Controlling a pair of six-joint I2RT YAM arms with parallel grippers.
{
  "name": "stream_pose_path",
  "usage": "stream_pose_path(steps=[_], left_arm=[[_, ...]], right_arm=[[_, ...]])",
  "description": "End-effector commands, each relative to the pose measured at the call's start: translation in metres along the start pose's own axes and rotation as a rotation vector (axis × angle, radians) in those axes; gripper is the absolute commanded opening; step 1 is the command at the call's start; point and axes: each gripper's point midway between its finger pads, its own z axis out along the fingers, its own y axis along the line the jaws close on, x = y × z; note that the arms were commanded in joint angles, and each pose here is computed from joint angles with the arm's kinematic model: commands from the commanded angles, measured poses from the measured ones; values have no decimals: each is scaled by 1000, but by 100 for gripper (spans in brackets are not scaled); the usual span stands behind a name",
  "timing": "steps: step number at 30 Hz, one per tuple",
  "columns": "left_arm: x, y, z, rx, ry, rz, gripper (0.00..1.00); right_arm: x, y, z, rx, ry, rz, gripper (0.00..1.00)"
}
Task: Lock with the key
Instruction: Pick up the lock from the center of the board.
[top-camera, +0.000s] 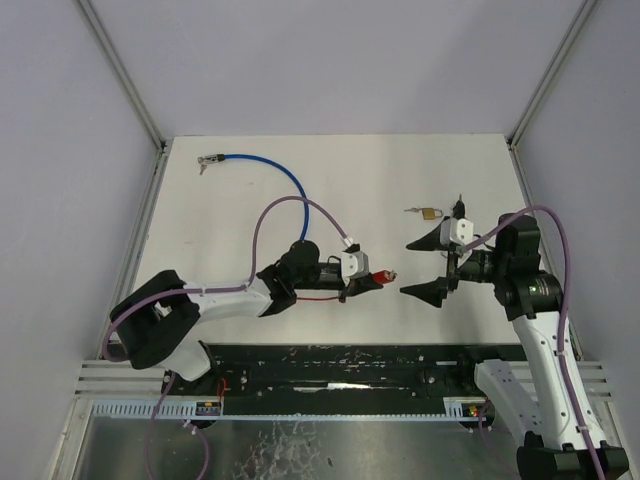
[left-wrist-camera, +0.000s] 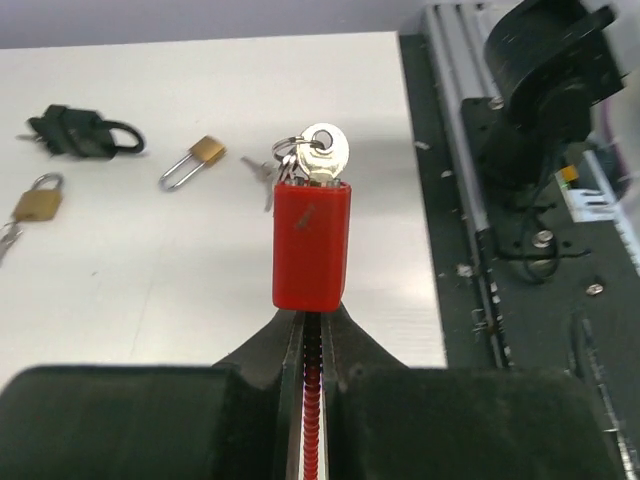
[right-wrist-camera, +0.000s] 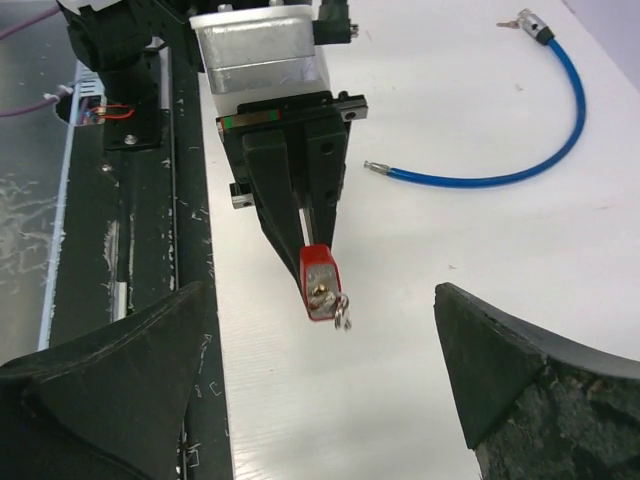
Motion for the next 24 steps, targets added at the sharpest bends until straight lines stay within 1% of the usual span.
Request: stream_pose_path(steps=[1,5,8,11,12,15,16,17,22,24], left_arm=[[-8,26,-16,-132,15,208,1],[3,40,-30,-210,108,273,1],[4,44,-36,-245,117,293,1],[3,41,-36,-233,116,294,1],[2,40,-36,-229,118,290,1],[3,38,-33,-211,127,278,0],[4,37,-32,-203,128,274,0],[3,36,-31,-194,125,272,1],[2,28,-25,-154,123,264,1],[1,25,-24,-137,123,261,1]], right_arm=[[-5,-9,-2,58,-4,-32,99],[10,-2,3,-1,-8,-33,100],[18,-7,5,5,1,20,95],[23,-12,9,1,2,88,87],[24,-12,10,-5,4,99,83],[28,-13,14,-21,11,136,64],[29,-13,15,-26,13,144,58],[30,-12,17,-33,14,144,55],[42,-9,25,-53,46,115,45],[44,-6,28,-73,48,101,43]])
